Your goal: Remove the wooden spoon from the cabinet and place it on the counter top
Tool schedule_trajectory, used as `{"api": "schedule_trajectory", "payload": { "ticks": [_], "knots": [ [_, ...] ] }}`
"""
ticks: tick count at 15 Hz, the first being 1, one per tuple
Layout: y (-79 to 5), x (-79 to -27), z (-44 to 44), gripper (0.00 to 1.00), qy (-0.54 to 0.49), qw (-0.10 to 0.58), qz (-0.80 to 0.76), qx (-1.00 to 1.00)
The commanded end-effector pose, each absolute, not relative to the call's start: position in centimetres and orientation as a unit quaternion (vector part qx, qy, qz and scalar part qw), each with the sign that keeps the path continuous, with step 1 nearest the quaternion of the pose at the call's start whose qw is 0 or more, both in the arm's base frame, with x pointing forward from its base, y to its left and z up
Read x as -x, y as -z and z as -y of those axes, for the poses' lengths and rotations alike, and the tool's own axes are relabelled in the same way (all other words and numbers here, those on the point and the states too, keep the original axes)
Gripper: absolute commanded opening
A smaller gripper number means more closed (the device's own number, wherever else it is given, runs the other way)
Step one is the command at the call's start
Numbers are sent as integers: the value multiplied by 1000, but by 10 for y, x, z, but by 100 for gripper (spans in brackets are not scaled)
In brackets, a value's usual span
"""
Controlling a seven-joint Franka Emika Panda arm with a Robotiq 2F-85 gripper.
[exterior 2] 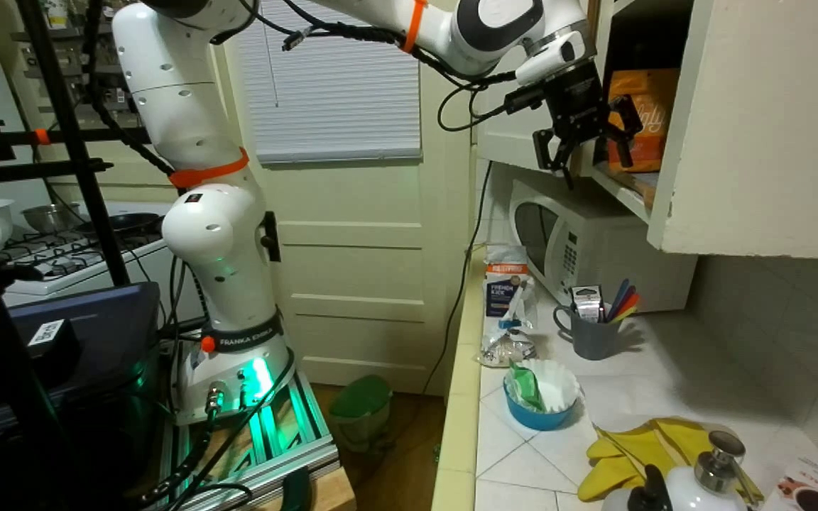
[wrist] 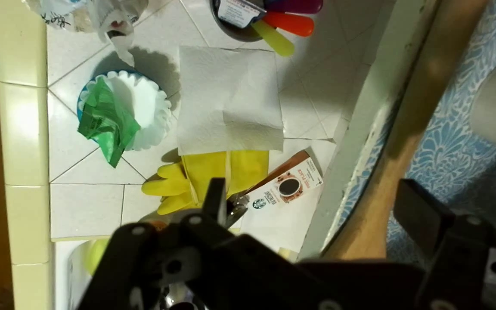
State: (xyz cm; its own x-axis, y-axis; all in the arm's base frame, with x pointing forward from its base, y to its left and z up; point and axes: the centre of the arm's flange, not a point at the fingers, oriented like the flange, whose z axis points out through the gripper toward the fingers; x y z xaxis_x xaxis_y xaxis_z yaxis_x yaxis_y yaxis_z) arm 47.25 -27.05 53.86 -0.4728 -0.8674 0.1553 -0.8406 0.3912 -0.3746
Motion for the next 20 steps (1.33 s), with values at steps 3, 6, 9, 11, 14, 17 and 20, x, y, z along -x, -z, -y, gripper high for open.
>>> {"api": "schedule_trajectory", "payload": {
  "ticks": [3,6,9,11,14,17,20],
  "knots": [
    [-536,-476,268,100,214,73,-846,483],
    [-533,-480,268,100,215,79,-854,468],
    [-528,-488,271,100,217,82,-862,450],
    [-524,-497,273,100,216,86,-866,443],
    [-519,-508,271,100,220,90,-867,439],
    [-520,-518,272,100,221,97,-869,432],
    [-525,-525,278,100,220,102,-874,422]
  ]
}}
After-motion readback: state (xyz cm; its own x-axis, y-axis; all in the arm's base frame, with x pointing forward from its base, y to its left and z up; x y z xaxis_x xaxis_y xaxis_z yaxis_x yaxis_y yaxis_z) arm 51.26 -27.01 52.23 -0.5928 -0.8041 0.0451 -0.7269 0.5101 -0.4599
